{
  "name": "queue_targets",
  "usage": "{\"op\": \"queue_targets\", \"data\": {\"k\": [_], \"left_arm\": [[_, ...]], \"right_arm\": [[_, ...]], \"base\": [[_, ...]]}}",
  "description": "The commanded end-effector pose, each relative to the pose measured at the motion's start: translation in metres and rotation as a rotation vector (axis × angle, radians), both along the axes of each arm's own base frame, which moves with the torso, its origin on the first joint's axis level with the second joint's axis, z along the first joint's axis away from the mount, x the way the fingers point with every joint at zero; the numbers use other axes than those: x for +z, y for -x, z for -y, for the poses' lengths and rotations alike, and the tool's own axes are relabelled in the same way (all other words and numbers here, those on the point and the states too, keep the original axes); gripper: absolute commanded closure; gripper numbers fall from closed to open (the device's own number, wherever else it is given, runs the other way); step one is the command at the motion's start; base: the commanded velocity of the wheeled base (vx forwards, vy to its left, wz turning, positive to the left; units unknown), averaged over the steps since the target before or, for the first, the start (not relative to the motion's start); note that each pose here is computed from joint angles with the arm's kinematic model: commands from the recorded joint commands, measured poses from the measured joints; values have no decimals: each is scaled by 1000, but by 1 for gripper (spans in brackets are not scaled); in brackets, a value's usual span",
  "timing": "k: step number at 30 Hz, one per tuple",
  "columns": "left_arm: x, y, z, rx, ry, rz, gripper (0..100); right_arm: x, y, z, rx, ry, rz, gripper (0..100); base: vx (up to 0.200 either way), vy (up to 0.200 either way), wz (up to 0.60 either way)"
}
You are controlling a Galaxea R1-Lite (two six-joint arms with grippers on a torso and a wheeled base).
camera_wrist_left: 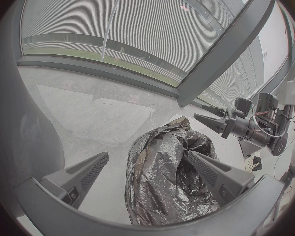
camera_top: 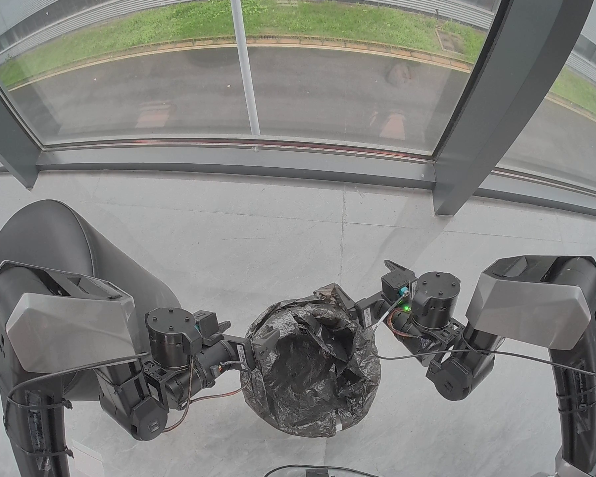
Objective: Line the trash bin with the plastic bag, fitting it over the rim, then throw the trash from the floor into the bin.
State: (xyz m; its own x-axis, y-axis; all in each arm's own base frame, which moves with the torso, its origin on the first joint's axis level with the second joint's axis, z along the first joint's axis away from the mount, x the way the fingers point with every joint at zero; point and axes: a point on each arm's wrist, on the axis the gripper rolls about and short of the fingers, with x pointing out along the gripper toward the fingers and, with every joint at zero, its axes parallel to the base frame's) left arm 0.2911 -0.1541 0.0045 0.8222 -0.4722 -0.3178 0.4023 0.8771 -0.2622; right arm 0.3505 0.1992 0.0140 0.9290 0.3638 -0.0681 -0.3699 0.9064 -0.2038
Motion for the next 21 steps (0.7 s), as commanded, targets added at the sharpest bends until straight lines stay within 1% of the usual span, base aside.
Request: {"op": "queue_targets", "data": {"k": [1, 5, 8, 10, 11, 12, 14, 15, 16, 17, 19, 21], "left_arm": [[6, 2, -1, 1, 12, 9, 0], [11, 5, -2, 7, 35, 6, 0], [11, 10, 0, -1, 47, -10, 0], [7, 17, 4, -20, 52, -33, 0], [6, 18, 5, -24, 52, -37, 0], [1, 20, 8, -31, 49, -41, 0], [-5, 22, 10, -40, 48, -44, 0], [-6, 24, 11, -44, 49, -49, 0], [-6, 24, 11, -44, 49, -49, 0], [-5, 26, 12, -46, 54, -55, 0], [0, 26, 11, -42, 69, -46, 0], [6, 26, 10, -42, 87, -38, 0]], "right_arm": [[13, 7, -4, 12, -24, 23, 0], [9, 22, -1, 22, -41, -15, 0], [2, 37, -2, 42, -54, -67, 0], [-7, 66, -12, 102, -54, -155, 0], [-10, 71, -14, 111, -53, -172, 0], [-14, 81, -21, 140, -47, -196, 0], [-15, 92, -32, 181, -67, -217, 0], [-14, 96, -38, 197, -89, -223, 0], [-14, 96, -38, 197, -89, -223, 0], [-9, 103, -48, 232, -106, -216, 0], [-4, 104, -55, 251, -114, -191, 0], [-5, 103, -58, 262, -104, -177, 0]], "base": [[0, 0, 0], [0, 0, 0], [0, 0, 0], [0, 0, 0], [0, 0, 0], [0, 0, 0], [0, 0, 0], [0, 0, 0], [0, 0, 0], [0, 0, 0], [0, 0, 0], [0, 0, 0]]}}
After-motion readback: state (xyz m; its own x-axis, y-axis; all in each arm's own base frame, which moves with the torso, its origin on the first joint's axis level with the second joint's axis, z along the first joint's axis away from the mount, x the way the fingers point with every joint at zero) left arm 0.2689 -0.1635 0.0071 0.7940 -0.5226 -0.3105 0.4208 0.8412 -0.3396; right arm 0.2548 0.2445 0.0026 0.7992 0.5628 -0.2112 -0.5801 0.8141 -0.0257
